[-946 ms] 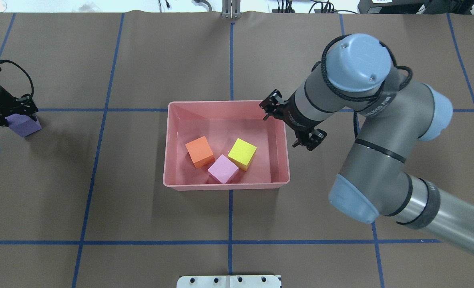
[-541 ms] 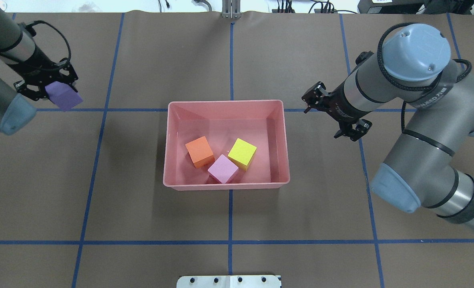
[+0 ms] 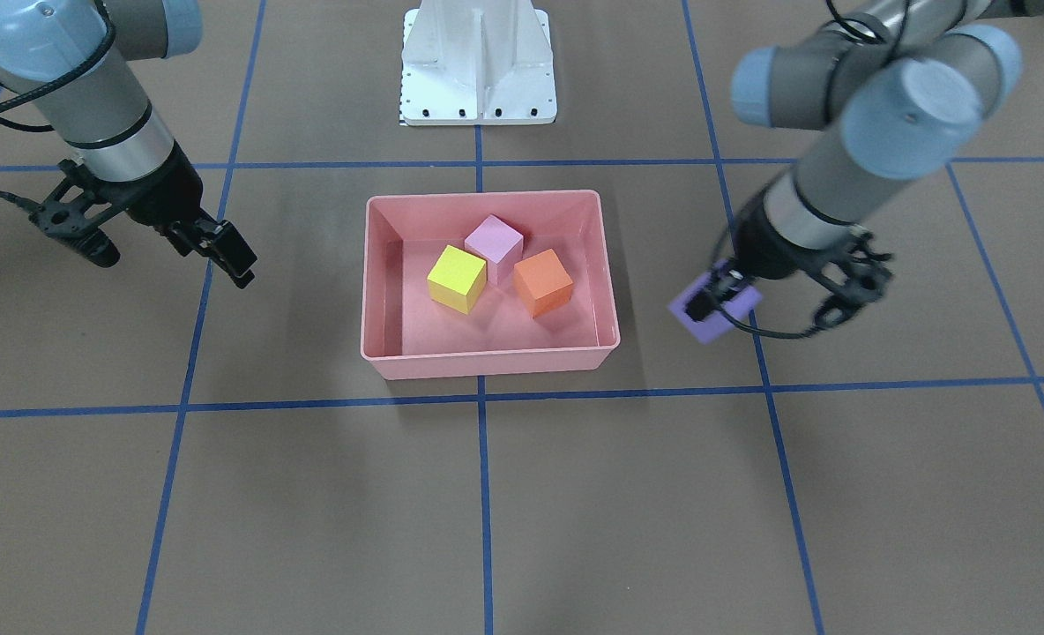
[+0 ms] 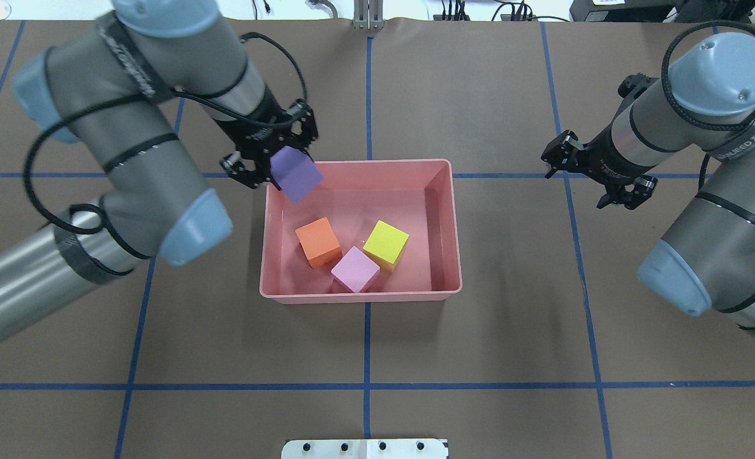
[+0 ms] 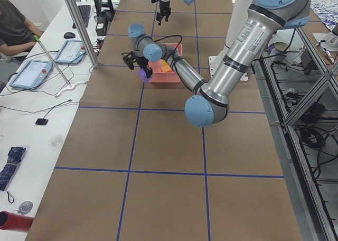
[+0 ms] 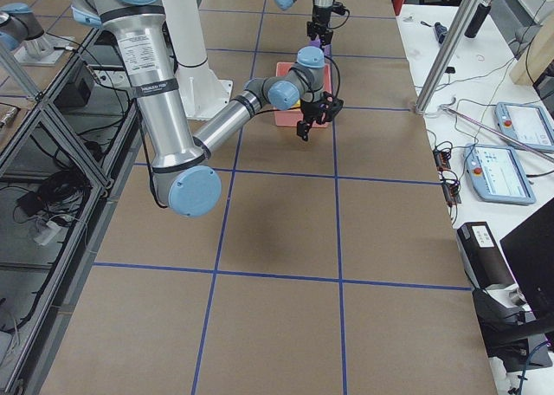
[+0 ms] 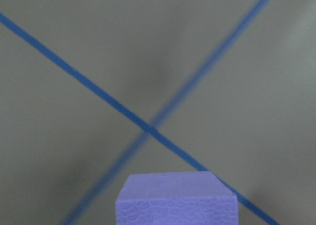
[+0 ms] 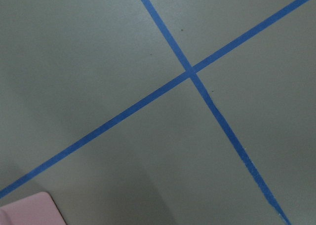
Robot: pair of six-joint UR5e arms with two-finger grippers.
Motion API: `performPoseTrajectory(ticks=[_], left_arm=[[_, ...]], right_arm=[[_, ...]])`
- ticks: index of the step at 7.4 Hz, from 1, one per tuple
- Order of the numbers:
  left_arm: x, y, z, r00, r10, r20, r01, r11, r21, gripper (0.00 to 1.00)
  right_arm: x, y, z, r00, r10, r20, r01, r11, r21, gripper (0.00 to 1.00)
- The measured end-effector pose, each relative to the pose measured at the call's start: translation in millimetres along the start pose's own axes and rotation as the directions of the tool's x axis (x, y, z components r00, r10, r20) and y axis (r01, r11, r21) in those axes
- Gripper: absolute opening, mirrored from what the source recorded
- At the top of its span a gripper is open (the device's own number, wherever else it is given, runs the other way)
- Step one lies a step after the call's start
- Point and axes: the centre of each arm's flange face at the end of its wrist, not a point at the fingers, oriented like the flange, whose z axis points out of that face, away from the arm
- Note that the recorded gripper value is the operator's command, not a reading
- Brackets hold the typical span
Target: Place blocks into pink bin with both arms
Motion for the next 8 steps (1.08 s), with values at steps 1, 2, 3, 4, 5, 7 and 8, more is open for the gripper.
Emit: performPoseTrajectory(ticks=[1,2,3,4,5,7,8], left_arm=[[25.0,37.0,28.3,1.000,0.018,0.015,-0.018,1.000,0.021,0.00],[41.7,57.3,54.6,0.999,0.033,0.032,-0.034,0.998,0.046,0.00],[51.5,63.6,72.4,0.998,0.041,0.040,-0.043,0.997,0.061,0.00],[56.2,62.6,84.4,0.998,0.044,0.043,-0.047,0.996,0.072,0.00],[58.0,58.0,92.2,0.998,0.044,0.046,-0.048,0.995,0.089,0.16],[58.2,42.6,101.5,0.996,0.056,0.062,-0.063,0.991,0.118,1.00],[56.6,38.2,106.7,0.995,0.065,0.074,-0.074,0.990,0.123,1.00]], right_arm=[[2.3,-3.2,5.3,1.000,0.003,-0.011,-0.003,1.000,0.000,0.99],[3.7,-6.0,10.1,1.000,0.007,-0.020,-0.007,1.000,0.001,0.99],[4.9,-8.6,14.3,1.000,0.011,-0.029,-0.011,1.000,0.004,1.00],[5.6,-9.8,16.4,0.999,0.013,-0.034,-0.013,1.000,0.005,0.99],[5.7,-10.1,16.9,0.999,0.014,-0.035,-0.014,1.000,0.006,0.99],[5.7,-10.2,17.0,0.999,0.015,-0.034,-0.014,1.000,0.007,0.99],[5.8,-10.2,16.8,0.999,0.015,-0.034,-0.014,1.000,0.007,0.99]])
